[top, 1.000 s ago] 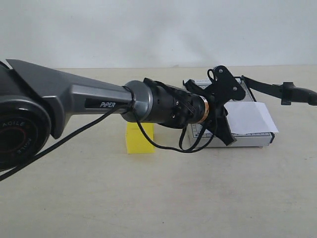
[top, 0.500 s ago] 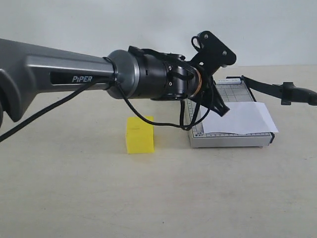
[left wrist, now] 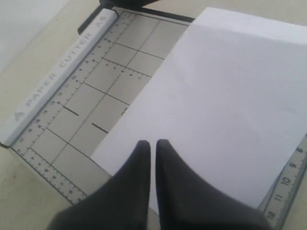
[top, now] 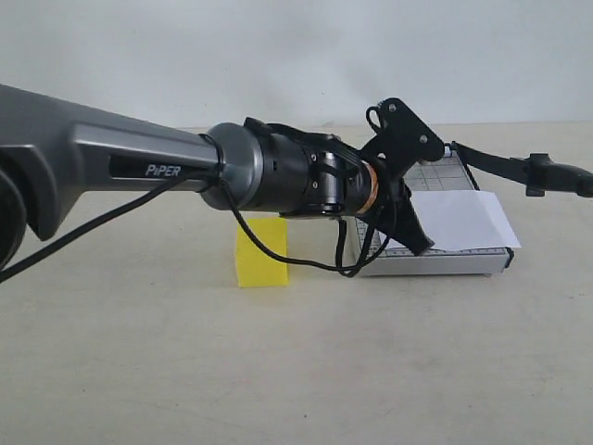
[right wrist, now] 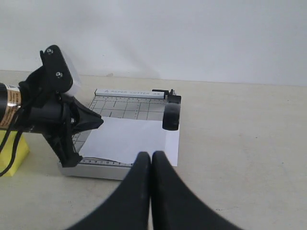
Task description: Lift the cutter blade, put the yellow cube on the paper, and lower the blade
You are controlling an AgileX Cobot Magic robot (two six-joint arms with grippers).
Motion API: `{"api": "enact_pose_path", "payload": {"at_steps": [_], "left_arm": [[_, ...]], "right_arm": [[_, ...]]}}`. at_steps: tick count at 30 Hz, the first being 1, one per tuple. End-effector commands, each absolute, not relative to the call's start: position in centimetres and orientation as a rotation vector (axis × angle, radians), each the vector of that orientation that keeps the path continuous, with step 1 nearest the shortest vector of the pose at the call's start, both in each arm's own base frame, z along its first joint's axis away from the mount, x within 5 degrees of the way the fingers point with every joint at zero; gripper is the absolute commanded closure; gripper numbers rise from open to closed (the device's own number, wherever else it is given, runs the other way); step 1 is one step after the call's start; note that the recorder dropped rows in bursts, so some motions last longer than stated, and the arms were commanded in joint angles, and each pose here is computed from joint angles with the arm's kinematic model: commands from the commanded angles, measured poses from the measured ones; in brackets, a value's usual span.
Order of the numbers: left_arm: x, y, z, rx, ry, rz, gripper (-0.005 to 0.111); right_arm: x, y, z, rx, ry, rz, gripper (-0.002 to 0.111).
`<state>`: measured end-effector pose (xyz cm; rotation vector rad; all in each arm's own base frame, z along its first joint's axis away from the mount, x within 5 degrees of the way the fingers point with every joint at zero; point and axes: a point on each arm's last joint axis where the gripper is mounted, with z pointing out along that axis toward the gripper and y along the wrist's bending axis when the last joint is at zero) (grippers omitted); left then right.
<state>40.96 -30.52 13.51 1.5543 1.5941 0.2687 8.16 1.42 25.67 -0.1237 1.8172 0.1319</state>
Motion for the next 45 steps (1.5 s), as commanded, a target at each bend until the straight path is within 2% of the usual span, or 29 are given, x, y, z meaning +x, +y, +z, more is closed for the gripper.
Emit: {"api": "enact_pose_path", "payload": {"at_steps": [1,20,24,36,41,43,45], "left_arm": [[40.8,-30.7,12.2,1.572,1.602,0.244,0.102],[40.5,-31.7,8.5,1.613,1.559,0.118,0.102],[40.8,-32.0,8.6,1.599,1.550,0.112,0.102],[42.3,-31.7,12.3,1.521,1.589,0.248,0.102],[42.5,-30.9,17.7,1.415,1.560,0.252,0.102],[42.2,-30.7,20.1,1.369,1.543,0.240,0.091],[41.7,-30.1,21.6,1.310,1.593,0.221,0.065]], "right_arm": [[8.1,1.3,25.6,-0.118,1.808,0.121,0.108],[8.1,1.3,25.6,-0.118,1.808,0.121,0.108],[8.1,1.3,25.6,-0.118,1.808,0.121,0.108],[8.1,1.3,25.6,-0.118,1.808,0.121,0.108],[8.1,1.3,25.6,-0.118,1.808,0.121,0.108],[8.1,1.3,25.6,-0.118,1.808,0.121,0.108],[8.1,1.3,25.6,-0.118,1.808,0.121,0.108]]}}
